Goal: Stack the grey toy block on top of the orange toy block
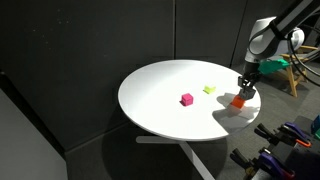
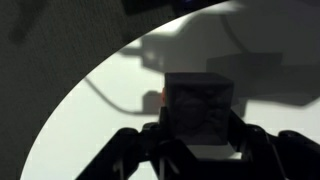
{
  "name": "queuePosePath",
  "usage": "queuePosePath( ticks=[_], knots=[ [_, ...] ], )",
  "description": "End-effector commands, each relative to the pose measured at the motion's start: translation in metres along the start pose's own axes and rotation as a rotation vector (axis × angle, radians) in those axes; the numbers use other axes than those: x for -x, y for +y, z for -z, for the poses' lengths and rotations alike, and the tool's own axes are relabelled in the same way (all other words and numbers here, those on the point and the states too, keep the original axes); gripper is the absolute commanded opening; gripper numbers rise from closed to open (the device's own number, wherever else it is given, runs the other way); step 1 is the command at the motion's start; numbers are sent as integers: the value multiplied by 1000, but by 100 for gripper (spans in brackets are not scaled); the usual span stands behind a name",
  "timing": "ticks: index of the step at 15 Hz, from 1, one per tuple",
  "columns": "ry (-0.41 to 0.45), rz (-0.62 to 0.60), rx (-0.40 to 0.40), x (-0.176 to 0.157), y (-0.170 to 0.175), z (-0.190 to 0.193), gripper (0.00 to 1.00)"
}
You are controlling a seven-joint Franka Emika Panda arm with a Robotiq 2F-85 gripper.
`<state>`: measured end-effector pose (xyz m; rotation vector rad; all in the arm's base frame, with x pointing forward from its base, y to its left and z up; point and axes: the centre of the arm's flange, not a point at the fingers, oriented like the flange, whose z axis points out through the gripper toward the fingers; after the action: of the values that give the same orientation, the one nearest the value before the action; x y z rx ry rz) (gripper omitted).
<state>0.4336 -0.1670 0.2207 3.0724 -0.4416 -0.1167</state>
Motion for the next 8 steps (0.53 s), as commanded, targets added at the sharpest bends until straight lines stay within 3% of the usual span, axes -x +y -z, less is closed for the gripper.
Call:
queuePosePath(
  ticks=[1, 8],
  knots=[
    [4, 18, 7, -6, 5, 0, 31],
    [2, 15, 8, -15, 4, 1, 31]
  ],
)
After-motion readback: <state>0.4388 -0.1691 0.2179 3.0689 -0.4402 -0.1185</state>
